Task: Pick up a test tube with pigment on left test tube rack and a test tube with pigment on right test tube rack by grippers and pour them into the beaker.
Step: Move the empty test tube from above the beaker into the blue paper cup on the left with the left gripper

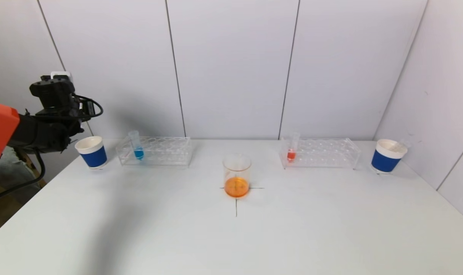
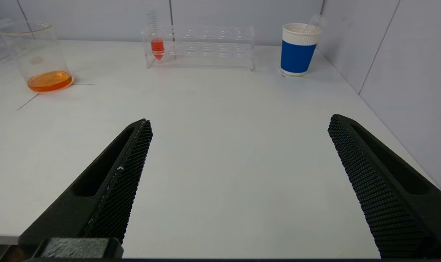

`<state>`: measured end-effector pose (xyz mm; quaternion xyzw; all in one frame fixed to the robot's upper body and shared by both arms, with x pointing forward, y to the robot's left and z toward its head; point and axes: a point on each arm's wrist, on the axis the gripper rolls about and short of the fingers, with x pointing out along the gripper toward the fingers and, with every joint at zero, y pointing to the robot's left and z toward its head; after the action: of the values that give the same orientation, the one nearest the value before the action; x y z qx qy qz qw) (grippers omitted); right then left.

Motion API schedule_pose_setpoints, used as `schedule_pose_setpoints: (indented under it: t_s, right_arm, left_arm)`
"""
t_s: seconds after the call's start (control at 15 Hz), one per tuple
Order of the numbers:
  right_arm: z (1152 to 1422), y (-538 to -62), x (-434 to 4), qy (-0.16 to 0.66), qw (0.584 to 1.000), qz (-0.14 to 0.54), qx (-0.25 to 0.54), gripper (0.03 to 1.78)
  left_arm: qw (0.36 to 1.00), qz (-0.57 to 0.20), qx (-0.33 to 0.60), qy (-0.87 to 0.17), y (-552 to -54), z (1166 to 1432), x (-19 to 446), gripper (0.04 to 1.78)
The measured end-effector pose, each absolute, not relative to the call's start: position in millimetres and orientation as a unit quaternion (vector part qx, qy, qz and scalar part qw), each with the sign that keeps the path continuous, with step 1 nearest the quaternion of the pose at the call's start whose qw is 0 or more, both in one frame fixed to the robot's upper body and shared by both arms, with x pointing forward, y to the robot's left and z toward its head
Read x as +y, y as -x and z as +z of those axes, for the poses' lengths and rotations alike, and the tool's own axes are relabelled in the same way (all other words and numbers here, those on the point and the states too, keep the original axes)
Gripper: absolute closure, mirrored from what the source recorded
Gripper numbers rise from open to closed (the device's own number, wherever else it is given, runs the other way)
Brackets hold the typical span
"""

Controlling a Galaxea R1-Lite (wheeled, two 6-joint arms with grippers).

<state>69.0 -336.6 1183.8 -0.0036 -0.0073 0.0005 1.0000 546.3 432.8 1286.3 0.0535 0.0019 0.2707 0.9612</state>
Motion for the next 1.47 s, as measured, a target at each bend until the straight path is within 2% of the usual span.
schedule_pose_setpoints:
  t_s: [0.47,1.47]
  right_arm:
    - [1184,-69,-337,0.004,1.000,0.001,-0.007,0.05]
    - [1184,-69,-337,0.004,1.000,0.001,-0.007,0.05]
  left_arm:
    - [0.966,0.252,0.020,-0.055,-545,1251,432,1.38]
    - [0.967,0.246,0.036,-0.052,-537,1216,428,1.38]
